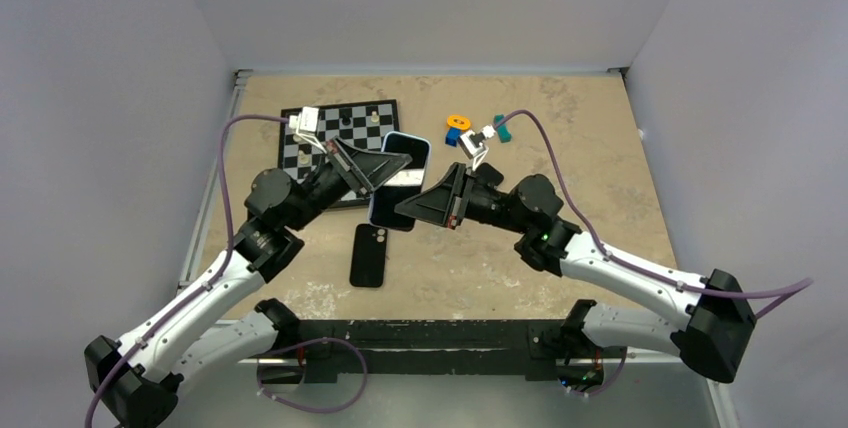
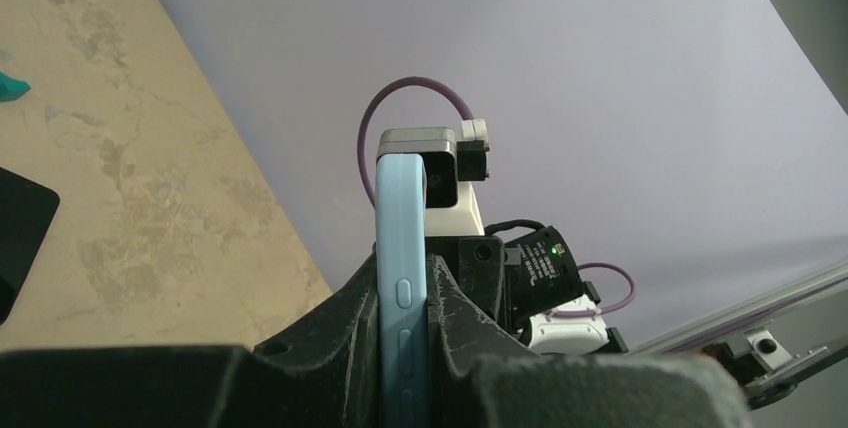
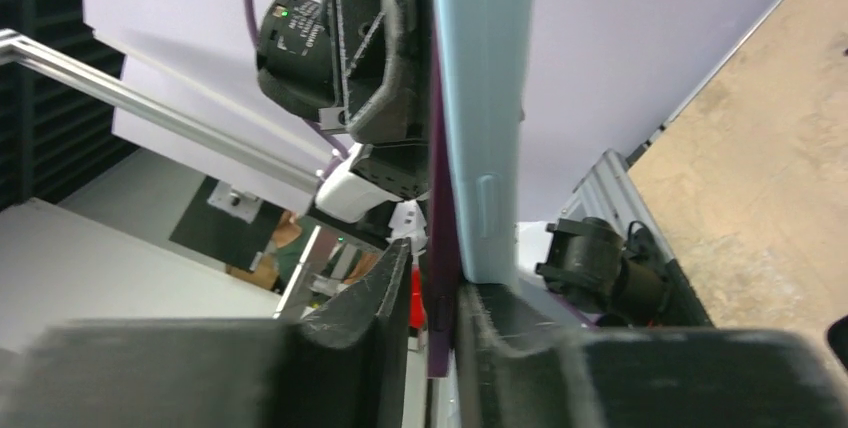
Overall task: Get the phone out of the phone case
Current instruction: Remove the phone case from the phone.
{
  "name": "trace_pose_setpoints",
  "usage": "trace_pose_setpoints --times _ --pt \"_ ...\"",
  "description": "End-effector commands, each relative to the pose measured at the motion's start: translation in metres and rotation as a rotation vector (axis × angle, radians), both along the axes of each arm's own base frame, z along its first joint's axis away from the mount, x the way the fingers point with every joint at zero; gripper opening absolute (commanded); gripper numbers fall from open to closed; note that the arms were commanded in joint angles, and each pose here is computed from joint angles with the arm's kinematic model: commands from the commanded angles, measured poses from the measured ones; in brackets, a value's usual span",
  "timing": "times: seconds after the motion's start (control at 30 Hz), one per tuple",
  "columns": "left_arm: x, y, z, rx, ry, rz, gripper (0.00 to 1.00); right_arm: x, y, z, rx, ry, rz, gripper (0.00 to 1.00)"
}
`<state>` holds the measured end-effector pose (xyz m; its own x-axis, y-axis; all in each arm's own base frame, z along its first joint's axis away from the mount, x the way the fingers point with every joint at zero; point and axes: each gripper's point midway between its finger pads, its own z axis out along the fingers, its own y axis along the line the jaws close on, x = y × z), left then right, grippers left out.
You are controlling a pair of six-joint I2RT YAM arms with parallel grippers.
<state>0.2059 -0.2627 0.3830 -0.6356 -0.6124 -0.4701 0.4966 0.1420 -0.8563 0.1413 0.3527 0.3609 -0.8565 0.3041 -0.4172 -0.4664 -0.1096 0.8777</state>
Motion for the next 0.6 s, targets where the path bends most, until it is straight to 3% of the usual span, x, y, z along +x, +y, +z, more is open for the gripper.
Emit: trace_pose_setpoints --times 0.0,0.03,0.07,0.17,0.27,0.37,0.57 --pt "-0.042 -0.020 0.001 0.018 -0.008 -0.238 0.00 0.023 -0.008 0.050 0.123 -0.144 -0.137 0.15" --pt "-0.043 -0.021 -0.001 0.039 -0.018 -0.244 0.00 0.022 -0.009 0.051 0.129 -0.144 -0.135 0.08" --pt "-0.044 -0.021 -0.004 0.064 -0.029 -0.250 0.07 0.020 -0.012 0.052 0.138 -0.146 -0.134 0.01" --pt "-0.049 -0.016 -0.015 0.109 -0.070 -0.248 0.46 0.014 -0.023 0.053 0.155 -0.136 -0.127 0.00" --pt "-0.056 -0.010 -0.022 0.153 -0.169 -0.250 0.69 0.003 -0.036 0.055 0.171 -0.128 -0.113 0.00" --pt "-0.065 -0.003 -0.028 0.215 -0.265 -0.254 0.78 -0.007 -0.048 0.053 0.185 -0.113 -0.097 0.00" --pt "-0.087 0.010 -0.028 0.274 -0.446 -0.267 0.79 -0.018 -0.063 0.054 0.212 -0.107 -0.078 0.00"
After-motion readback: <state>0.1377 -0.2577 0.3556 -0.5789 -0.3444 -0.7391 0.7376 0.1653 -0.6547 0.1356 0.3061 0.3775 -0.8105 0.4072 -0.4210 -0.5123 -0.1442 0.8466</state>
